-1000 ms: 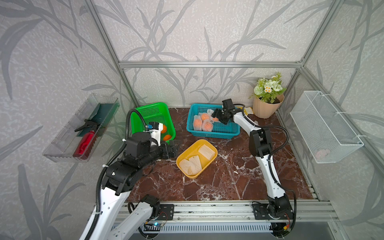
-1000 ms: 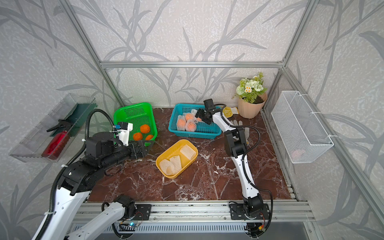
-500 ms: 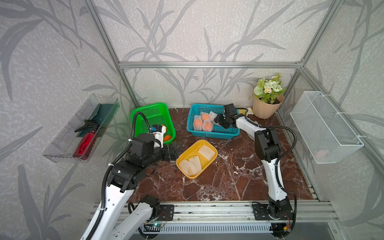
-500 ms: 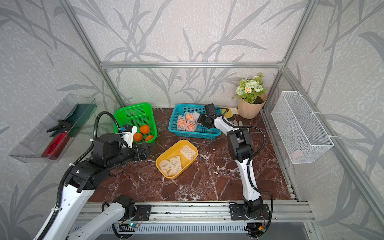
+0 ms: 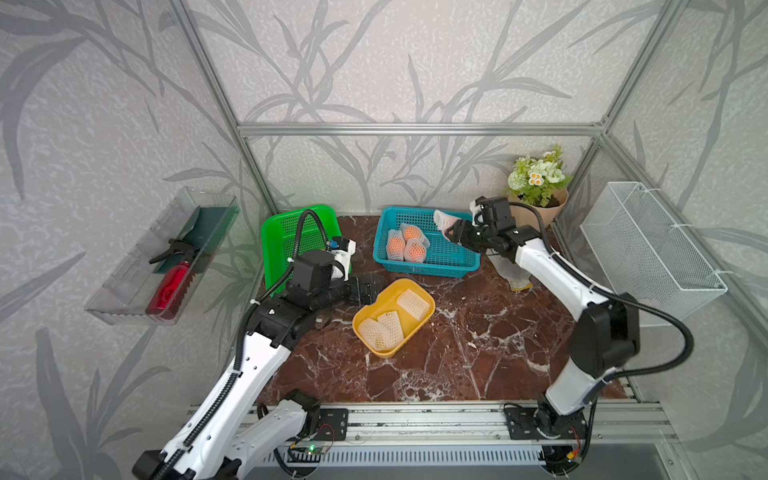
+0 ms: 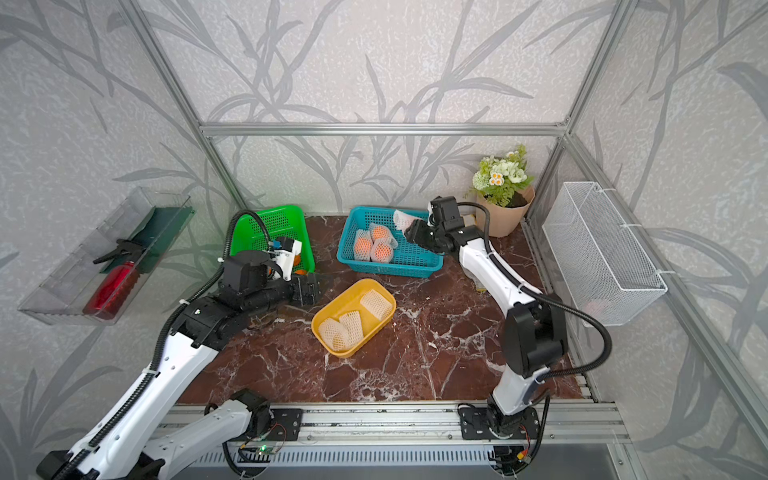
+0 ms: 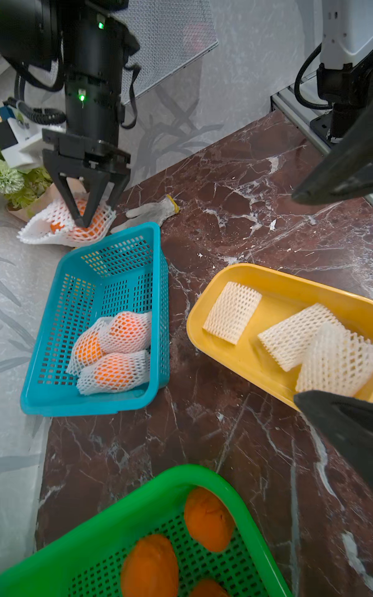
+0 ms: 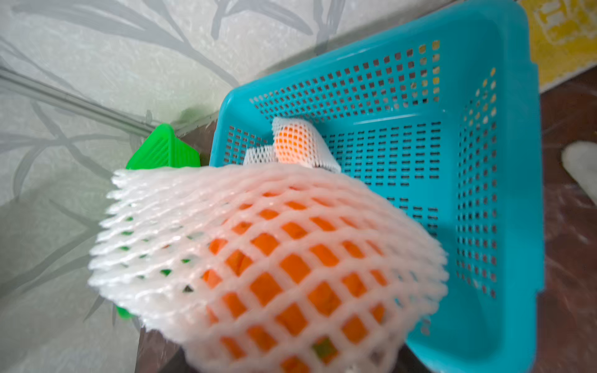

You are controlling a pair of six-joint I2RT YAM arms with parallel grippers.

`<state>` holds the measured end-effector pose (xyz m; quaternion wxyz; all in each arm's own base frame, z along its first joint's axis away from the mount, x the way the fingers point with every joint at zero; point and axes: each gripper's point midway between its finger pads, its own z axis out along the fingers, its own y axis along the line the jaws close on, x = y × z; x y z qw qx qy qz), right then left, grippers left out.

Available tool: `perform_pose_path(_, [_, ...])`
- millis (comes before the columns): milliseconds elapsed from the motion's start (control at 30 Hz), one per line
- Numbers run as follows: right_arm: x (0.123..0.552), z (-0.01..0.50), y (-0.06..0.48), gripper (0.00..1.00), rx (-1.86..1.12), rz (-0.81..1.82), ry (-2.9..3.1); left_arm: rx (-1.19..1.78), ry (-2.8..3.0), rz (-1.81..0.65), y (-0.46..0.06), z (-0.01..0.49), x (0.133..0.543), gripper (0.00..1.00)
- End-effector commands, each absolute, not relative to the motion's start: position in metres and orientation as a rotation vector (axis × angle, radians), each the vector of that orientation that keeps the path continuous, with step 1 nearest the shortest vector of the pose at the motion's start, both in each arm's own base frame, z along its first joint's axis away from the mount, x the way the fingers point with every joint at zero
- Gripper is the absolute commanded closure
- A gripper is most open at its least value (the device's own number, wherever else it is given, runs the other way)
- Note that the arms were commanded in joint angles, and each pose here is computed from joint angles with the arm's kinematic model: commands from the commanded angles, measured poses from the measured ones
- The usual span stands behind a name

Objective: Remove foam nets from oranges
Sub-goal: Pick up the orange from the basket, then place the orange at the center of the board.

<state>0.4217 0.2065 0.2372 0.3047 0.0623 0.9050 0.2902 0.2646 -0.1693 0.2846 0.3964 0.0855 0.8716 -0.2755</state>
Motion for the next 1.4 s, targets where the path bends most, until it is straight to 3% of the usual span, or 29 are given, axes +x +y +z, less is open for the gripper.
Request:
perform_pose_path(0, [0.341,0.208,0.192,0.39,0.097,0.700,2.623,0.302,2.142,-0.724,-0.194,0.292,0.272,0.11])
perform_pose_path(200, [0.260,0.144,0.174,0.40,0.143,0.655,2.734,0.454,2.160,-0.764,-0.248,0.272,0.262,0.12])
perform_pose_path(333, [0.243,0.105,0.169,0.40,0.172,0.606,2.770,0.491,2.195,-0.811,-0.278,0.257,0.252,0.14])
perform_pose_path(567, [0.230,0.067,0.161,0.35,0.054,0.480,2.856,0.515,2.299,-0.834,-0.316,0.223,0.240,0.28])
perform_pose_path(767, [0.222,0.062,0.166,0.16,-0.009,0.559,2.883,0.492,2.404,-0.836,-0.341,0.201,0.236,0.35])
perform_pose_path(1133, [0.209,0.134,0.129,0.08,0.189,0.689,2.691,0.400,2.570,-0.825,-0.377,0.174,0.242,0.48])
perform_pose_path(1233, [0.203,0.135,0.113,0.11,0.322,0.766,2.677,0.395,2.635,-0.826,-0.389,0.165,0.241,0.54])
perform_pose_path(1367, [0.201,0.116,0.103,0.28,0.465,0.858,2.709,0.397,2.760,-0.761,-0.399,0.140,0.235,0.66])
